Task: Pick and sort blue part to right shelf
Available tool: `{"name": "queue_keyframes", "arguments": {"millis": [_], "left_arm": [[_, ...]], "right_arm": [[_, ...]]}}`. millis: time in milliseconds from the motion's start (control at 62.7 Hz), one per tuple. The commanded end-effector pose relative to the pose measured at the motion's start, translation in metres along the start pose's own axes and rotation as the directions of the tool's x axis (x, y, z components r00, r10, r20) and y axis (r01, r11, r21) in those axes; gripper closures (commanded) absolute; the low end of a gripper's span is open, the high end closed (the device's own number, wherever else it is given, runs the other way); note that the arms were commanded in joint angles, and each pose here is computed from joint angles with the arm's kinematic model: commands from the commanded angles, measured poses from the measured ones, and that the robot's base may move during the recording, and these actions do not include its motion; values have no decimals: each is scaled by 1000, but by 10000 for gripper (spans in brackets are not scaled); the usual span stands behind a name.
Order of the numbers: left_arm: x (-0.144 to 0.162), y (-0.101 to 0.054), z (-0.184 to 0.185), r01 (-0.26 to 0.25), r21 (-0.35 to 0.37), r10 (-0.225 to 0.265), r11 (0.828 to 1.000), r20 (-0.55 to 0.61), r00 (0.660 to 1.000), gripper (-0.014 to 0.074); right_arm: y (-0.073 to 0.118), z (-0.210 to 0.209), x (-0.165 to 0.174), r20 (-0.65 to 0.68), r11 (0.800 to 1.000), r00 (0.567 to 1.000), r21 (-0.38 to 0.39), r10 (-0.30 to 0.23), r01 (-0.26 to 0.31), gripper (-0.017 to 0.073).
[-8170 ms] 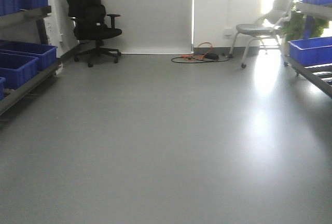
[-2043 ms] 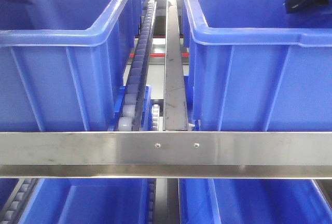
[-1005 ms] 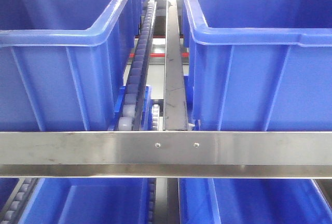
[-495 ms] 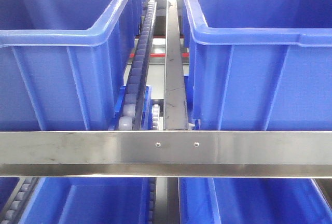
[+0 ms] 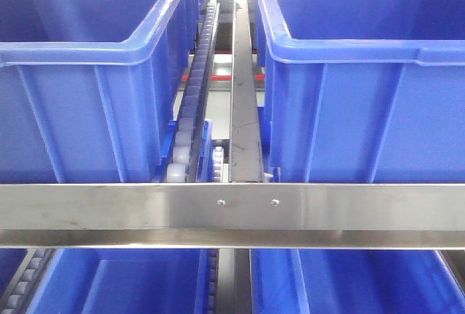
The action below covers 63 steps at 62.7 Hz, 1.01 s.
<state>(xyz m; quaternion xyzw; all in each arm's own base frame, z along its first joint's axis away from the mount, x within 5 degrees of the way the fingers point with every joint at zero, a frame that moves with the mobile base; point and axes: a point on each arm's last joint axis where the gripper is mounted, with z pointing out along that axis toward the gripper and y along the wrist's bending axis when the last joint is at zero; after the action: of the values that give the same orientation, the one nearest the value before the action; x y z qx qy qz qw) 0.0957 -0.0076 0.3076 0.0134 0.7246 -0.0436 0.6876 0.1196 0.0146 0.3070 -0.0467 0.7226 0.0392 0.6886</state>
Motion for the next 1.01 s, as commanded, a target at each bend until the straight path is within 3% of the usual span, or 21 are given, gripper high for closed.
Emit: {"name": "queue_keyframes", "arguments": {"millis": [0, 239, 782, 989], "left_arm": [[-14, 1, -13, 16, -12, -14, 1000, 133, 991, 461], [-18, -1, -32, 13, -4, -11, 1000, 216, 976, 461], [-18, -1, -32, 12, -3, -11, 1000, 212, 977, 461], [-18, -1, -32, 12, -3, -11, 1000, 212, 977, 461]], "right_arm": [[-1, -15, -17, 144, 1000, 990, 13, -1, -1, 501], [-1, -33, -20, 181, 1000, 984, 9, -1, 0, 501], [-1, -32, -19, 177, 1000, 984, 9, -1, 0, 501], [-1, -40, -5, 190, 1000, 982, 13, -4, 1, 501]]}}
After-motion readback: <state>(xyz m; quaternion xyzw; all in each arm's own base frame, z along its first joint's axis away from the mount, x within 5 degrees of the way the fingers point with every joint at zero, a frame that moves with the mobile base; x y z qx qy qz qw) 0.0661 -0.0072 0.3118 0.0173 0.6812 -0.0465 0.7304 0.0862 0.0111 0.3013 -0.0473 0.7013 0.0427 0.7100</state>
